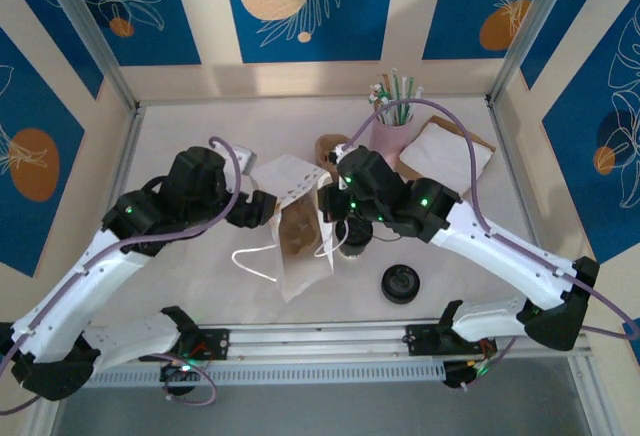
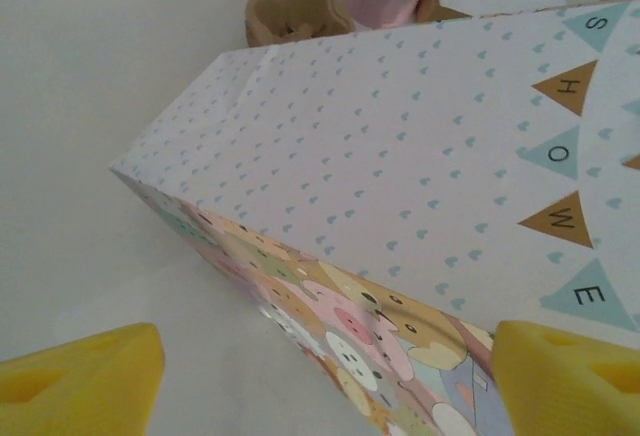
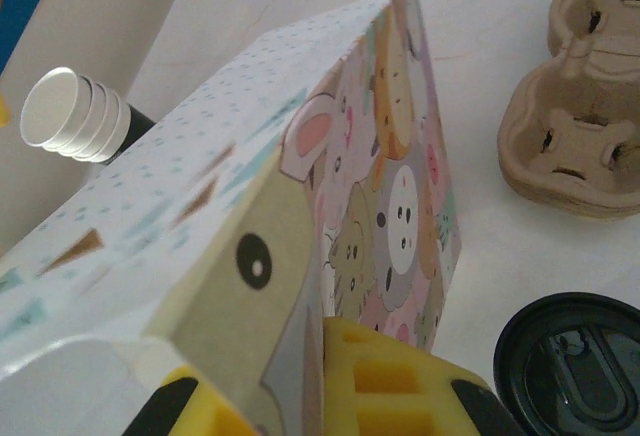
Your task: Pack the takeout coffee
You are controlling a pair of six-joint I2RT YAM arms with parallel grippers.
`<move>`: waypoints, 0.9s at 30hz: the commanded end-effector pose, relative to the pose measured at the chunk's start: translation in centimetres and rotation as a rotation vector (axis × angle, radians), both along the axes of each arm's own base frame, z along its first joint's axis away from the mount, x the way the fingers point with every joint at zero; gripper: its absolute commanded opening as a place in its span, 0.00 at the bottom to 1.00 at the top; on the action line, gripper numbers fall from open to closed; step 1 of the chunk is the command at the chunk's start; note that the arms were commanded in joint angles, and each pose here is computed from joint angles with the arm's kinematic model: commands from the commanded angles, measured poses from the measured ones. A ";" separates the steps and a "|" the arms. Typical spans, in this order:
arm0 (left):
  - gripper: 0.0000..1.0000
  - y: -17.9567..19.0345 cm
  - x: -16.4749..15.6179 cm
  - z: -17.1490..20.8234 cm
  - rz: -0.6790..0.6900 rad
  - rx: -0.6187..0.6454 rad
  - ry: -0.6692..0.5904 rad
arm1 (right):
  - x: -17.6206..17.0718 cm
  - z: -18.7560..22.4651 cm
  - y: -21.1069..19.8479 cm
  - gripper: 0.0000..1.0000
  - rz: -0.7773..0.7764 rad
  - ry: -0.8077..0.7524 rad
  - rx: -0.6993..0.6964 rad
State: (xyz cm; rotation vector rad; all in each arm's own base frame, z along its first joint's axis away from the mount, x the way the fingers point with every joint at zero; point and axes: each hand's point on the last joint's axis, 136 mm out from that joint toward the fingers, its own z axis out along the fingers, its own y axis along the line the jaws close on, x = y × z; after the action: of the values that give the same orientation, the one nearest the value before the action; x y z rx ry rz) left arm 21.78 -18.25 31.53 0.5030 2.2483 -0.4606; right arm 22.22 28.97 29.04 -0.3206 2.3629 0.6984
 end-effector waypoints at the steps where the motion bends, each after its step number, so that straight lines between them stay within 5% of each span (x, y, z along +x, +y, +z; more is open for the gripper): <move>1: 0.90 2.0 -1.7 3.8 0.030 -0.066 -0.082 | 0.5 1.2 -0.2 0.00 -0.038 -0.003 -0.001; 19: 0.81 -1.8 -4.7 2.3 -0.094 -0.032 0.099 | 0.7 0.8 -0.8 0.00 -0.104 0.073 0.017; 27: 0.79 -1.9 -3.7 0.2 -0.042 0.153 0.101 | 0.6 0.7 -0.5 0.00 -0.087 0.074 0.022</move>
State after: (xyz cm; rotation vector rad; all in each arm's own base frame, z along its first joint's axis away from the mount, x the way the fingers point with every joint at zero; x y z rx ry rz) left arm 17.49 -21.74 31.90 0.6613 2.3670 -0.4710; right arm 22.78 28.33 28.34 -0.1985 2.4446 0.6661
